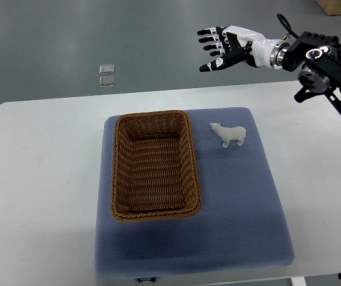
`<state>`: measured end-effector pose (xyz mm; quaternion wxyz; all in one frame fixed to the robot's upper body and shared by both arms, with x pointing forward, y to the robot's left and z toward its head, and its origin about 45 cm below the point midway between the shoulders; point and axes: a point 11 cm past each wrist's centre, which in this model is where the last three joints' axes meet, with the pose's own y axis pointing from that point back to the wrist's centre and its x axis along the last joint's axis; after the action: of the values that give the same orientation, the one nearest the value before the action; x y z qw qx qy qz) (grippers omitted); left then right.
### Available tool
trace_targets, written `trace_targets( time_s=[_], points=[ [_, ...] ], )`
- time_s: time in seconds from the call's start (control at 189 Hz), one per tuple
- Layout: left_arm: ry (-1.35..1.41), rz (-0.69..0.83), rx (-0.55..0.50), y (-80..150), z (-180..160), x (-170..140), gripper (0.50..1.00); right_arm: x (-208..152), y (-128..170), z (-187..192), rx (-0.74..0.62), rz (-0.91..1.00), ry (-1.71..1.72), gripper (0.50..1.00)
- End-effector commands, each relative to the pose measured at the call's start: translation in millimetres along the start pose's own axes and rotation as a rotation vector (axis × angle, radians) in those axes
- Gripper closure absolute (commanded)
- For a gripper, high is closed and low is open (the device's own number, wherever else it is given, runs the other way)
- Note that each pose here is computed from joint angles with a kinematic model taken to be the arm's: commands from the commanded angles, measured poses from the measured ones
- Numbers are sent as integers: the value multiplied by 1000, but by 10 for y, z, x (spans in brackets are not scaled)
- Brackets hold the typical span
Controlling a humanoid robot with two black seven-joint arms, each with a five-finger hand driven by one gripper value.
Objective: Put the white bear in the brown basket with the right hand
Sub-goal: 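Move the right hand over the white bear figurine, fingers open, then lower the right hand and close fingers around the white bear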
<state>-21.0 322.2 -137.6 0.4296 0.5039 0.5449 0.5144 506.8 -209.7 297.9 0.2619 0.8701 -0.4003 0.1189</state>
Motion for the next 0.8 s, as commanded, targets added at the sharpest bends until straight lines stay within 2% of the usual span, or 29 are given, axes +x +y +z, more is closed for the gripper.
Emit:
trace_targets(
  time_s=[0.0,0.116,0.259,0.618,0.792],
  points=[
    [0,0,-1,1,5,0,500,-134,-3,28,-112,-78,188,574],
    [1,-2,-1,1,5,-6,500,-272,90,80,-223,-170,387,574],
    [0,-21,-2,0,8,-70,500,-309,154,171,-329,-226,455,574],
    [1,-22,-2,1,9,-75,500,-374,159,236,-336,-239,458,576],
    [-1,-22,-2,0,8,-75,500,-427,154,402,-363,-243,465,576]
  ],
)
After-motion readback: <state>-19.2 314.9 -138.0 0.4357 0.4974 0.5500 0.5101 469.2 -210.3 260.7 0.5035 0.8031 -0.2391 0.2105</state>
